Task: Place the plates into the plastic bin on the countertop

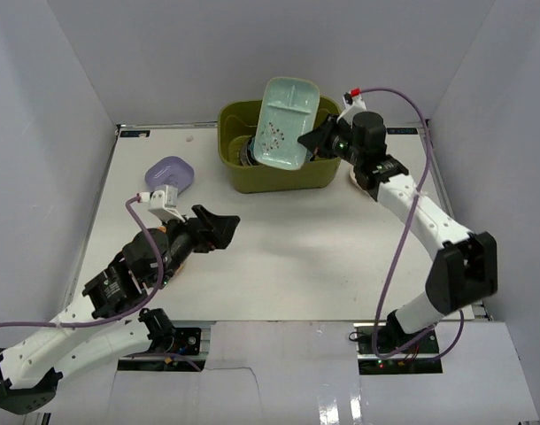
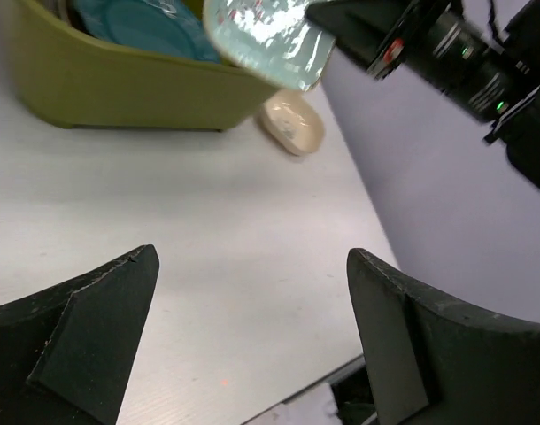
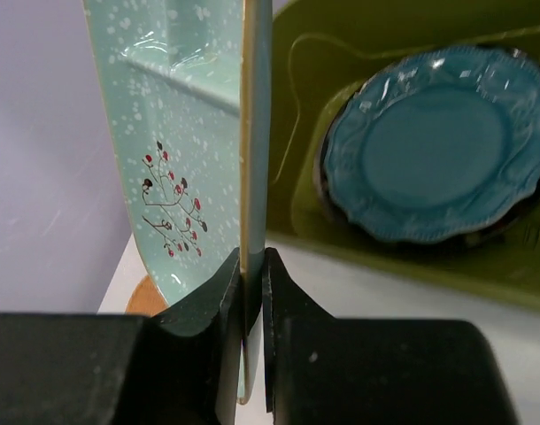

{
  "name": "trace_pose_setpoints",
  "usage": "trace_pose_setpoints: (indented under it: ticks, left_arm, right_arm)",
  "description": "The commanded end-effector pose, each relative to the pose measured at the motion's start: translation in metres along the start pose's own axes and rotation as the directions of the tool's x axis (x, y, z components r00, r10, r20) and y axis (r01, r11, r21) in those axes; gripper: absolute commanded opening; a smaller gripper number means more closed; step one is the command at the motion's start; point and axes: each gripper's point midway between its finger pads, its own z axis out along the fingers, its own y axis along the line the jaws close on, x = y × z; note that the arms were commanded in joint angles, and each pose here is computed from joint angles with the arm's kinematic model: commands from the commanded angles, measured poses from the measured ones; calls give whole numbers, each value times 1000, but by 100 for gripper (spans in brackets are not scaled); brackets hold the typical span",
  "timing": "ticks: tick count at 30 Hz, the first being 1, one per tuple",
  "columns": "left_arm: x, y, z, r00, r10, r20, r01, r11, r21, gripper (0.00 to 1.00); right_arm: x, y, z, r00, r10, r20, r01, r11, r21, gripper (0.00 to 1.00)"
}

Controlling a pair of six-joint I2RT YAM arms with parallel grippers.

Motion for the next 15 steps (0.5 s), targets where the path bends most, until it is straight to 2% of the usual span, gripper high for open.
trace_pose_setpoints:
  ticks: [1,3,6,10,15]
  left_arm:
    - [15,65,-19,983,171,-72,-183,955,-231,98]
    - [13,76,-22,982,182,-52,-189,944,-270,98]
    - [12,75,-24,981,187,-48,-193,947,-258,98]
    - [5,75,-27,979,204,-31,-205,943,-261,98]
    - [2,75,-32,980,196,-15,-193,948,-252,98]
  right_arm:
    - [-58,4,34,992,-58,109,61,998,-26,8]
    - [-71,-9,59,993,-55,107,55,998,0,8]
    - [-74,-25,86,996,-51,69,49,998,35,8]
    - [-71,-47,108,999,-36,34,34,996,82,8]
    - [-49,-68,129,999,6,-44,-1,994,110,8]
